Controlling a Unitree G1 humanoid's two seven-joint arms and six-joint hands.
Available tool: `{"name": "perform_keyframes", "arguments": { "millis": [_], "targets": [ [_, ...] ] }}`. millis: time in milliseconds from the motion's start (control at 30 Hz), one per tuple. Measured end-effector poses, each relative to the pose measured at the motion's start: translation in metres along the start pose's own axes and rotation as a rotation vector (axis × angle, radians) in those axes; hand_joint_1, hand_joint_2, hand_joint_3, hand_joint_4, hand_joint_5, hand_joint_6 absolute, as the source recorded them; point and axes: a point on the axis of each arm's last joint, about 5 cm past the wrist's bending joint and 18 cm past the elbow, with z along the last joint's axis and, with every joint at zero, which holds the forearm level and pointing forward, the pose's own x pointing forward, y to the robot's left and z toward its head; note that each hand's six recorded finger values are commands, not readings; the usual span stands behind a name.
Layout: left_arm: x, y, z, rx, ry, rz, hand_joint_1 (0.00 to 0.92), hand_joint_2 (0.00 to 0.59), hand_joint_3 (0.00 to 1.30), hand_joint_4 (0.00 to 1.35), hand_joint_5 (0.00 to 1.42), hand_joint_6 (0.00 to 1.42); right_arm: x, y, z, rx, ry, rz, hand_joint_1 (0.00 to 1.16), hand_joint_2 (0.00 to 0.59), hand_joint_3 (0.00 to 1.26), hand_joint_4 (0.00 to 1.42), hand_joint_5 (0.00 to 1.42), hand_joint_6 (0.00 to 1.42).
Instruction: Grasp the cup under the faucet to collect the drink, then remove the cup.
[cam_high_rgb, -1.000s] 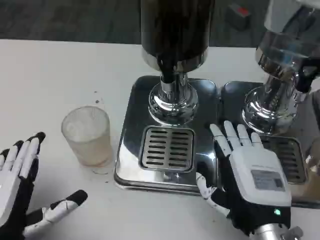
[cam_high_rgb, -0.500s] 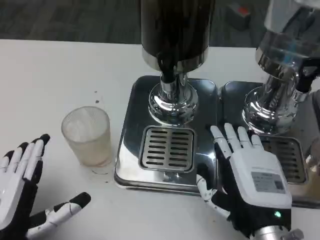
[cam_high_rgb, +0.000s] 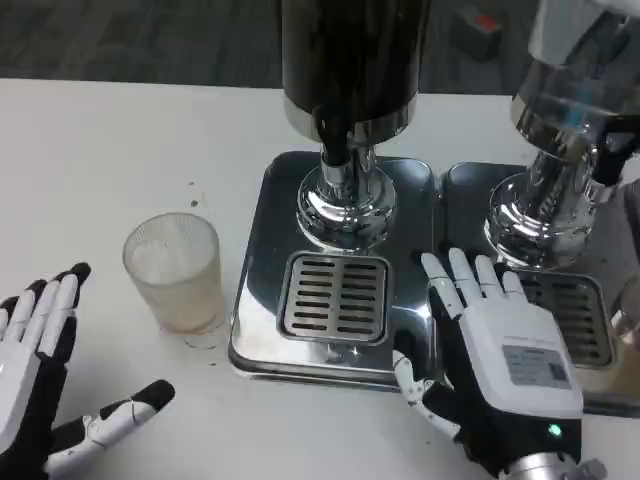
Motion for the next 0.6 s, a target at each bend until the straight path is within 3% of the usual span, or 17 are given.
{"name": "perform_keyframes", "arguments": {
  "millis": [133, 200, 267, 367, 433, 600],
  "targets": [
    [0.0, 0.002, 0.0, -0.009, -0.007, 0.011, 0.0, 0.075, 0.0, 0.01, 0.11, 0.04, 0.0, 0.0001, 0.0001, 0.0, 0.0, 0.0, 0.42, 0.544, 0.09, 0.0, 0.0, 0.0],
    [0.0, 0.003, -0.0003, -0.02, -0.008, 0.024, 0.0, 0.078, 0.05, 0.13, 0.27, 0.24, 0.0, 0.0001, 0.0002, 0.001, 0.0, 0.0, 0.42, 0.544, 0.09, 0.0, 0.0, 0.0],
    [0.001, 0.006, -0.0017, -0.028, 0.001, 0.059, 0.0, 0.077, 0.05, 0.14, 0.31, 0.31, 0.0, 0.0002, 0.0003, 0.002, 0.001, 0.0, 0.42, 0.544, 0.09, 0.0, 0.0, 0.0],
    [0.006, 0.013, -0.0014, -0.014, 0.007, 0.143, 0.0, 0.051, 0.0, 0.01, 0.19, 0.17, 0.0, 0.0002, 0.0003, 0.002, 0.003, 0.0, 0.42, 0.544, 0.09, 0.0, 0.0, 0.0],
    [0.013, 0.017, -0.0007, -0.004, 0.013, 0.169, 0.0, 0.051, 0.0, 0.0, 0.07, 0.05, 0.0, 0.0002, 0.0004, 0.003, 0.003, 0.0, 0.42, 0.544, 0.09, 0.0, 0.0, 0.0],
    [0.033, 0.017, 0.0018, -0.023, 0.018, 0.118, 0.0, 0.014, 0.0, 0.0, 0.0, 0.0, 0.0, 0.0001, -0.0002, 0.002, 0.011, -0.001, 0.42, 0.544, 0.09, 0.0, 0.0, 0.01]
  ]
}}
